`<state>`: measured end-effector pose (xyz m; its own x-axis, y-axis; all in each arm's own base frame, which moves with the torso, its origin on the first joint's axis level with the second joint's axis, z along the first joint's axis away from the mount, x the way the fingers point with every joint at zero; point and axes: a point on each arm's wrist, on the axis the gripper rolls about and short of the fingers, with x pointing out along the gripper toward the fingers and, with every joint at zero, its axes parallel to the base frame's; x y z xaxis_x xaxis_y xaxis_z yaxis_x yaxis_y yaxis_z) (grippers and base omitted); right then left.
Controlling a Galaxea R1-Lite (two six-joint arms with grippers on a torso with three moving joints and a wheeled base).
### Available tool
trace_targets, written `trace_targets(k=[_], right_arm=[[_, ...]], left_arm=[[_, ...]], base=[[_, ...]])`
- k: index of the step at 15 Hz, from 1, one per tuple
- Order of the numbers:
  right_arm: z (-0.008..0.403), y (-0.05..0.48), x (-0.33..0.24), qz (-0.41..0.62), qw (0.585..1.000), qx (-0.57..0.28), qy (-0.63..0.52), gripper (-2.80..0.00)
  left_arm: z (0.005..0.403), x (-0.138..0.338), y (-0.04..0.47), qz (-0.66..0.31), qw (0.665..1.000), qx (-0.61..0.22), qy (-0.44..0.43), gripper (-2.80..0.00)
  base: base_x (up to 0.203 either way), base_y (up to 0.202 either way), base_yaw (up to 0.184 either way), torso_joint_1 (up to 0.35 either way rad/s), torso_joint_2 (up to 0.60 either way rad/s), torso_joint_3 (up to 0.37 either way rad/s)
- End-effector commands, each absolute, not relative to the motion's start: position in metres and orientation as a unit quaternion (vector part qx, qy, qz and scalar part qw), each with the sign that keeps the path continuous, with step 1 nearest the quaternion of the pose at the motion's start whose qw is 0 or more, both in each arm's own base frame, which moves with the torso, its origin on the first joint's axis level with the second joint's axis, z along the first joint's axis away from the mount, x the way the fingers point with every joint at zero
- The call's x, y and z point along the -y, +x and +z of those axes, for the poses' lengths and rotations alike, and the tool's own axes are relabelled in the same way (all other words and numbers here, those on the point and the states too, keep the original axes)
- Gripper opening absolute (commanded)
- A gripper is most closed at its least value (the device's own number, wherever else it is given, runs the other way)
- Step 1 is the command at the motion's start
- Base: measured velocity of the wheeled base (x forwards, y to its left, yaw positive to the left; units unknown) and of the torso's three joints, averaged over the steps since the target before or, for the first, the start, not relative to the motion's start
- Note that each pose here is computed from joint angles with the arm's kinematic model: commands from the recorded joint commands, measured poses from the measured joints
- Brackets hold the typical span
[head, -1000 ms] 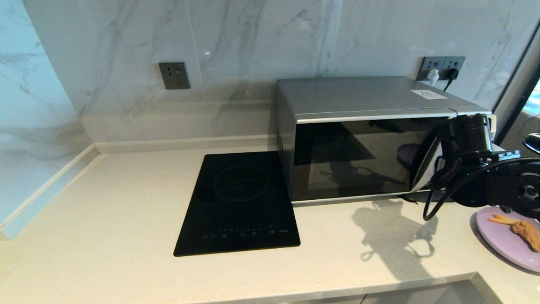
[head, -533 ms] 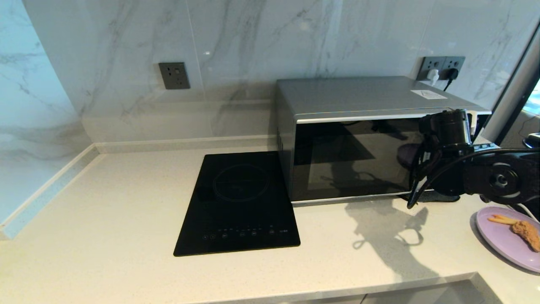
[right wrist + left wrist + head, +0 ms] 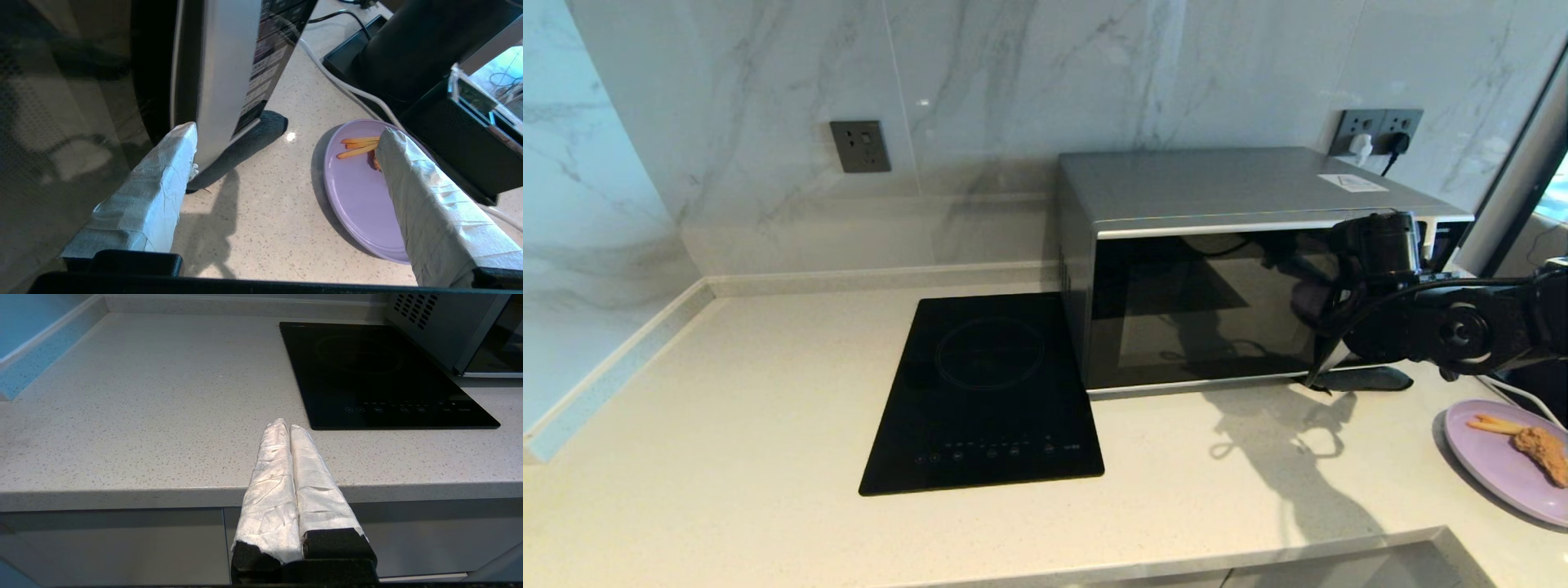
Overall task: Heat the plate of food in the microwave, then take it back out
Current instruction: Open the microwave oven
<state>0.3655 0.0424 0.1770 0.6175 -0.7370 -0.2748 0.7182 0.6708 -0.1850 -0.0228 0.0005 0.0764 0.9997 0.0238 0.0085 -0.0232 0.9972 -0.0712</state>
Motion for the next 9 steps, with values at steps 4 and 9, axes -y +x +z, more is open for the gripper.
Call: trace_targets(k=[4, 9], right_arm=[[0.1706, 0.3754, -0.0358, -0.41, 0.896, -0.17, -0.026, 0.0], [0.1722, 0.3762, -0.0347, -0.411, 0.896, -0.168, -0.025, -2.8]], left_arm=[[0.0765, -0.0005, -0.0227, 0.012, 0.999, 0.004, -0.036, -2.8], [0.0765, -0.0005, -0.0227, 0.012, 0.999, 0.004, -0.036, -2.8]], base=[[0.0, 0.0, 0.0, 0.0, 0.0, 0.0], [0.0, 0.0, 0.0, 0.0, 0.0, 0.0]])
